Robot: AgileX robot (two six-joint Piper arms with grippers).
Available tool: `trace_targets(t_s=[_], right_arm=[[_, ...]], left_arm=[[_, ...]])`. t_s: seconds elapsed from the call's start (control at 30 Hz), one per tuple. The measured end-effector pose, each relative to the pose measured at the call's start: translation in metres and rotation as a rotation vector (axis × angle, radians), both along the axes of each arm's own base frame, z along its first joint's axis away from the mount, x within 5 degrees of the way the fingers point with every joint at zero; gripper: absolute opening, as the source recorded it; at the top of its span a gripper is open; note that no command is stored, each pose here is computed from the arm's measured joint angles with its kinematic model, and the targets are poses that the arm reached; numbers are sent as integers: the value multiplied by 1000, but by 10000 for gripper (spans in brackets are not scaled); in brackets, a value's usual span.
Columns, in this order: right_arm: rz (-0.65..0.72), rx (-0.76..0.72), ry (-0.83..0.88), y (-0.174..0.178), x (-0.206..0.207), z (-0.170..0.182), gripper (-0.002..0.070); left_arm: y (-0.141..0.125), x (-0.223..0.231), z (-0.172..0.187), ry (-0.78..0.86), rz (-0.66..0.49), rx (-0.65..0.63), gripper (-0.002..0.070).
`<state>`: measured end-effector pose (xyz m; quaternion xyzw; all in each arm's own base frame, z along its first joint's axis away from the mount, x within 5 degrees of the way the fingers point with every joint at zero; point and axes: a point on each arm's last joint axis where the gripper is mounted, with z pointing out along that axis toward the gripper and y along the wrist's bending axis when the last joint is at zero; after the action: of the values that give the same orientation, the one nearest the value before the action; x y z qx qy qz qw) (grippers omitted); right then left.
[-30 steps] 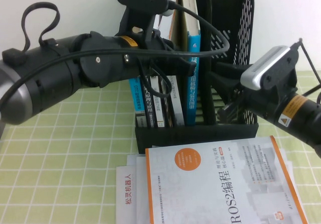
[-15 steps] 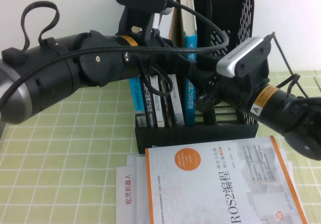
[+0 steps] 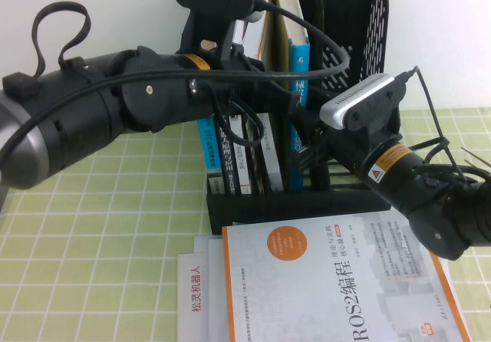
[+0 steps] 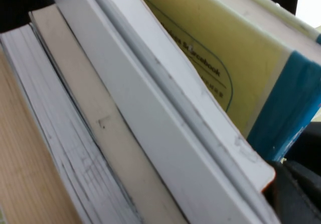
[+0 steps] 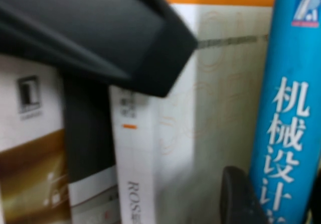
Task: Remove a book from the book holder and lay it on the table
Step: Pick up the right side book from the book shelf
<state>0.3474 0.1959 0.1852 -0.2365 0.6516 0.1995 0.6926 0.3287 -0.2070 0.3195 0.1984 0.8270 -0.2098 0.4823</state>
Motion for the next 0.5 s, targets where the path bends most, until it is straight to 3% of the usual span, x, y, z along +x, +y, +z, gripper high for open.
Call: trace_targets(t_s=[0.5], right_arm=[[-14,9,-1,3,1,-8,283]], left_arm=[[1,0,-1,12,-5,8,-3]])
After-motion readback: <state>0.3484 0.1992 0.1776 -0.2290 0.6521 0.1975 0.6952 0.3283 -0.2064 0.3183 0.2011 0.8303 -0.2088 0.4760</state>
